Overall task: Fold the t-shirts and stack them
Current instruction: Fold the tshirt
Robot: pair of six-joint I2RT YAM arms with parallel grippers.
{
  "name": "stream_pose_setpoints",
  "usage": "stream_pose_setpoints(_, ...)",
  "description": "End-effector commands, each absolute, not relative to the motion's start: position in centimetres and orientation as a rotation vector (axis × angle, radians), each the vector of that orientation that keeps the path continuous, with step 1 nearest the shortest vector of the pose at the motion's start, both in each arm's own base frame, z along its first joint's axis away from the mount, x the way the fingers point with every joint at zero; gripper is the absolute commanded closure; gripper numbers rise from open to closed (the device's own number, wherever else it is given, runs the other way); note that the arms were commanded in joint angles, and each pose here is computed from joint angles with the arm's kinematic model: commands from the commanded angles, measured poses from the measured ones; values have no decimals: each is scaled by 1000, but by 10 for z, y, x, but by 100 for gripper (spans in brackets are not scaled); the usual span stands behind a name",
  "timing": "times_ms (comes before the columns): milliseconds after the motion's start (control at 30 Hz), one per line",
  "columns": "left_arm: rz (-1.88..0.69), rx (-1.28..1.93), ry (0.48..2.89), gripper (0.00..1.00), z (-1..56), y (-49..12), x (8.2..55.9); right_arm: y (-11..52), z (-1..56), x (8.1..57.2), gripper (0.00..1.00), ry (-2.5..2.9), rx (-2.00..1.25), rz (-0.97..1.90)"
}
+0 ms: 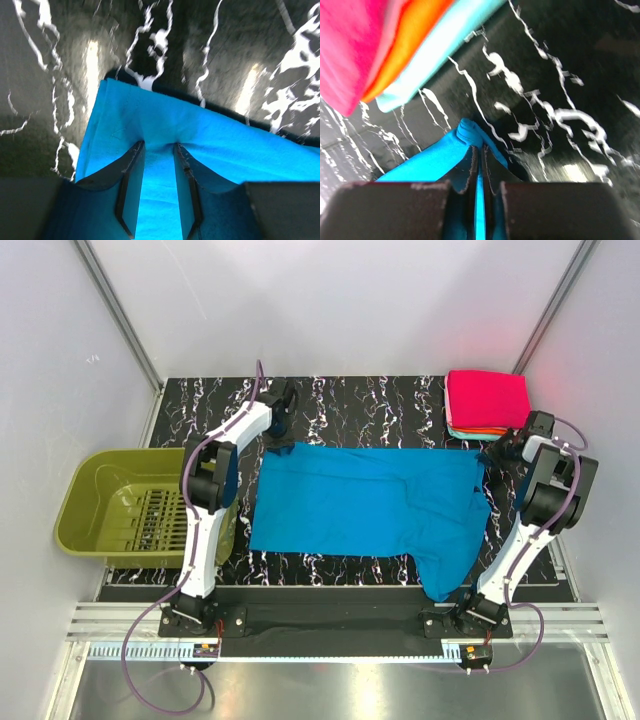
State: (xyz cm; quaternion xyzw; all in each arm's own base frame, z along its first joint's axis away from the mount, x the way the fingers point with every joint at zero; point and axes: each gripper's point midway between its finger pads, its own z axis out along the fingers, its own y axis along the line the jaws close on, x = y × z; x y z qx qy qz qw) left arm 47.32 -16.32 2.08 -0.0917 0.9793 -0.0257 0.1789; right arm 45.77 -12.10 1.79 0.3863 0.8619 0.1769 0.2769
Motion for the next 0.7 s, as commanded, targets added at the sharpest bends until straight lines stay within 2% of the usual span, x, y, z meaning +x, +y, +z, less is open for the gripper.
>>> stream_pose_setpoints(0,-92,-291,2720,64,21,-160,498,-132,29,487,93,2220,1011,529)
stream_pose_setpoints(133,-181,-264,2657,61,53,-170,512,-138,39,498,91,2206,990,524)
stream_pose_setpoints(333,-286,-215,2568,59,119,-177,502,-131,66,484,70,2231,1046,538)
stream_pose_setpoints(567,-254,-132,2505,57,182,-180,447,-131,109,427,53,2278,1308,359)
stream_pose_setpoints(667,-209,-187,2488,59,197,-177,416,-123,118,402,40,2261,1379,334)
